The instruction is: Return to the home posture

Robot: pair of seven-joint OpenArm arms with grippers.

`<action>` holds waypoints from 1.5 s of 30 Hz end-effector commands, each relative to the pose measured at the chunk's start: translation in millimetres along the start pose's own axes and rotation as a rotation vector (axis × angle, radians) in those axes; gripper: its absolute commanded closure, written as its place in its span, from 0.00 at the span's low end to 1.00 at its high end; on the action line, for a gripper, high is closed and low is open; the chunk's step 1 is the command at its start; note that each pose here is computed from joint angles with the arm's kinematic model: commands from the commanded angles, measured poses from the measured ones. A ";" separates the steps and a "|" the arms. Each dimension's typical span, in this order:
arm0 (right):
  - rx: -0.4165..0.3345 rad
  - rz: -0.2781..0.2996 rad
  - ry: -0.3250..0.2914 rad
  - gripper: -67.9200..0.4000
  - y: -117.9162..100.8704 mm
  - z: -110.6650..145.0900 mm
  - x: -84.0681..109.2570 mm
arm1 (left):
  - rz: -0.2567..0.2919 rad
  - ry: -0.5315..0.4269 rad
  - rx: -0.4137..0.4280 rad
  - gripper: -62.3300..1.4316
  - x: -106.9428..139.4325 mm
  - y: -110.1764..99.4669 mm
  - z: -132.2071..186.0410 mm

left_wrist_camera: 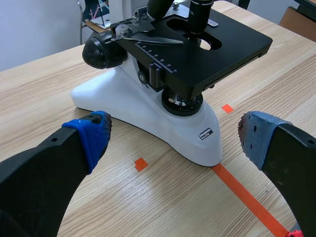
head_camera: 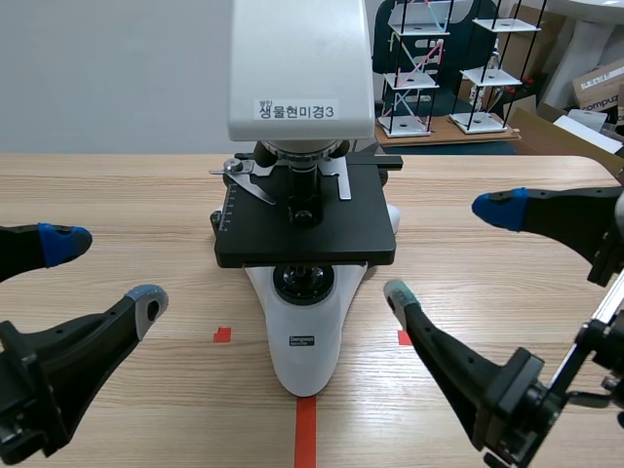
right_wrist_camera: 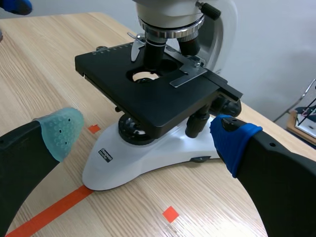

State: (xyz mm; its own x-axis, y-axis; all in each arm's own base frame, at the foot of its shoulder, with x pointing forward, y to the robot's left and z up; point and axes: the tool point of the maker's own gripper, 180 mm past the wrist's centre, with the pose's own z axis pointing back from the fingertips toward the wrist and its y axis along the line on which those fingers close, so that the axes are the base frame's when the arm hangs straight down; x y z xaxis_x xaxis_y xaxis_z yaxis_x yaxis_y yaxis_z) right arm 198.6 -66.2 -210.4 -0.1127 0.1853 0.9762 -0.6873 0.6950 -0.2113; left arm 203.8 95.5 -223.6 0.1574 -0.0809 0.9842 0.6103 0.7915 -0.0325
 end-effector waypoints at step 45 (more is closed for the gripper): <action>-0.005 0.016 -0.057 0.18 -6.4 -0.9 13.1 | -0.001 -0.034 -0.001 0.13 9.6 -0.9 -0.7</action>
State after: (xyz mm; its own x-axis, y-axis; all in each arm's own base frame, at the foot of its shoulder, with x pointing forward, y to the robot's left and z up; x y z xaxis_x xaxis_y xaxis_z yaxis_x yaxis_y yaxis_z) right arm 198.2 -65.5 -207.1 -0.1261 0.1714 0.9771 -0.6882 0.6942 -0.2106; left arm 203.8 95.5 -223.6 0.1574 -0.0809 0.9842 0.6103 0.7915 -0.0325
